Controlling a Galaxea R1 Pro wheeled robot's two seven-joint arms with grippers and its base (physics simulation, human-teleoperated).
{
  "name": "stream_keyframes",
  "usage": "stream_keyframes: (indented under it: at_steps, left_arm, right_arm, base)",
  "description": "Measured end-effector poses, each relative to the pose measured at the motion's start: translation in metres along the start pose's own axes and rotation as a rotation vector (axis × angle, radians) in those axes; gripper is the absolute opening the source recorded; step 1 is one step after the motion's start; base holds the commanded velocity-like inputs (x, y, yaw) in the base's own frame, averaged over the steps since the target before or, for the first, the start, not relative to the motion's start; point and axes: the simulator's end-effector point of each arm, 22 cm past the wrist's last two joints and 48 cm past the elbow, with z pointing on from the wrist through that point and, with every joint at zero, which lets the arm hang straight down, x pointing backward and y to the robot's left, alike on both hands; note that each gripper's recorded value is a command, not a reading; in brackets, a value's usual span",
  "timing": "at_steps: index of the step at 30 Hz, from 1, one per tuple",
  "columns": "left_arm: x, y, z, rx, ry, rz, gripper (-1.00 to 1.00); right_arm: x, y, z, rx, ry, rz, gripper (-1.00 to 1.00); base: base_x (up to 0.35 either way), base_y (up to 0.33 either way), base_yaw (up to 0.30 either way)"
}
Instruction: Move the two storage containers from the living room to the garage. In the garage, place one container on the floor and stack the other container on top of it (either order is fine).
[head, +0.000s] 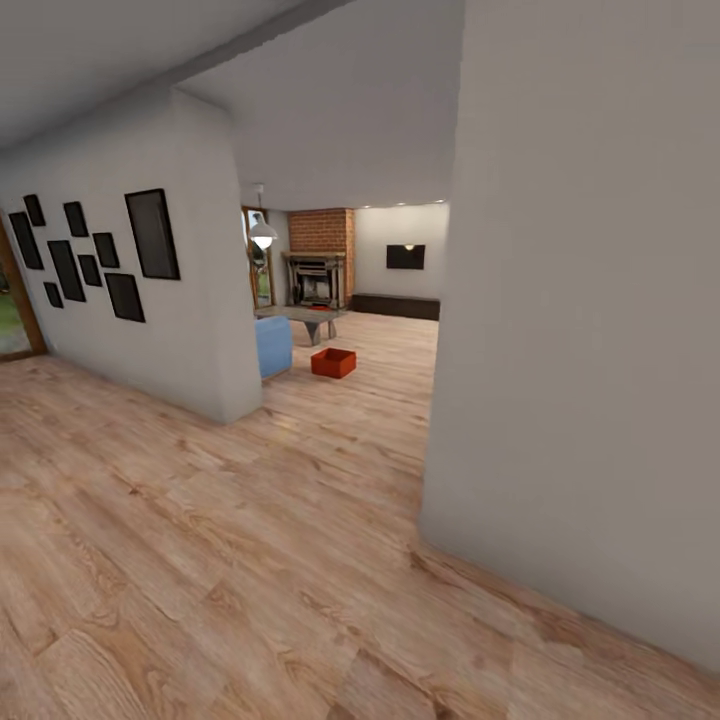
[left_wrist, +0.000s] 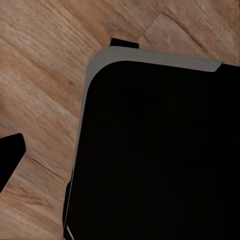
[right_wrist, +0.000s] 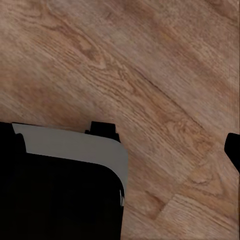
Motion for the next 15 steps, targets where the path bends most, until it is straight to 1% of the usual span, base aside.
stream_keyframes:
  at_steps: [12, 15]
  left_arm:
    - [-0.0018, -0.0004, 0.0000, 0.001, -0.005, 0.001, 1.00]
    - [-0.0020, -0.0005, 0.0000, 0.001, -0.005, 0.001, 1.00]
  right_arm:
    - [-0.0021, -0.0003, -0.0001, 0.001, -0.005, 0.000, 1.00]
    - [-0.0021, -0.0006, -0.0001, 0.001, -0.005, 0.000, 1.00]
  base:
    - [0.323, 0.000, 0.266]
    - [0.323, 0.000, 0.155]
